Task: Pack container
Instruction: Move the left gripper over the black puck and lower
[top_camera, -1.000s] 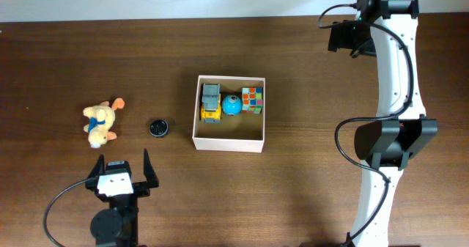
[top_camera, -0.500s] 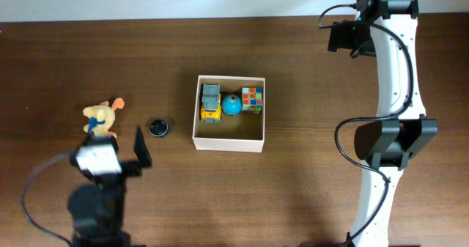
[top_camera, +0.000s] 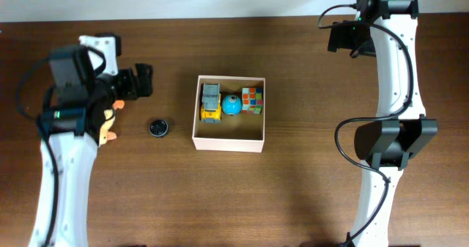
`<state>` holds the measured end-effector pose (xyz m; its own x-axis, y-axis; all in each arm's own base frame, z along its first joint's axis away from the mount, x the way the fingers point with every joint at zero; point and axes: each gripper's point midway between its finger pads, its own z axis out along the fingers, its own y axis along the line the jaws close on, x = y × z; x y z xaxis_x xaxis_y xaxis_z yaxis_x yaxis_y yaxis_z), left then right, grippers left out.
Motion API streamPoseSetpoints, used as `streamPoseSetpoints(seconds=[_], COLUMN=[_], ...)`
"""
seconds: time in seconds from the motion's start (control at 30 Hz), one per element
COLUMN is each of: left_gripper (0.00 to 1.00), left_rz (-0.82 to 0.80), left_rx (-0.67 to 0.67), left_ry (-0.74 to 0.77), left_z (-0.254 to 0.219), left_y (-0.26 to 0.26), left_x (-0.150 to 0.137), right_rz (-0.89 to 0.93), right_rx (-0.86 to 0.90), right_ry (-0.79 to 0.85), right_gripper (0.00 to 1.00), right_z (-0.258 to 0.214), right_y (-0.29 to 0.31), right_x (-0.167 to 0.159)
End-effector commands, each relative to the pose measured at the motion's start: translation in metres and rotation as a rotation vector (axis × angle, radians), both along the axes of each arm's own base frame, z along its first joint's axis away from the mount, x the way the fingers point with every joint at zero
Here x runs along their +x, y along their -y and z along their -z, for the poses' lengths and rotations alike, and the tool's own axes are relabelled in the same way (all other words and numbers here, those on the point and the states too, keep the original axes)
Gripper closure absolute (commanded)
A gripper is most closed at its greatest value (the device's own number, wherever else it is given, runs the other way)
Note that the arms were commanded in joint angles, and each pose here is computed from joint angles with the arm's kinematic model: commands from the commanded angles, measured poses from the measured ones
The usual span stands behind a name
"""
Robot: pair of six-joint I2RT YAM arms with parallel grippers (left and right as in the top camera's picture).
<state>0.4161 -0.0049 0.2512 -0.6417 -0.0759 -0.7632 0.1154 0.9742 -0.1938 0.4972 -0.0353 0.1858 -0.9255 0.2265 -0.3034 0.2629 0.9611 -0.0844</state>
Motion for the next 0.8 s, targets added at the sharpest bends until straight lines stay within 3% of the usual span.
streamPoseSetpoints(seconds=[0.0,0.27,0.77], left_gripper=[0.01,0.01,0.01], left_rz=[0.137,0.142,-0.119], left_rx=[-0.14,-0.214,0.034], left_ry=[-0.061,-0.317,-0.537], left_z=[0.013,0.075,0.138], left_y=[0.029,0.036,-0.018], left_x=[0.002,-0.015,-0.028], right_rz=[0.018,0.018,0.018], right_rx=[-0.009,-0.009,-0.009], right_ry=[0.006,0.006,0.006], right_gripper=[0.01,0.01,0.01], right_z=[-0.003,-0.003,-0.003], right_y=[0.004,0.004,0.004], right_x=[-0.001,-0.001,-0.001])
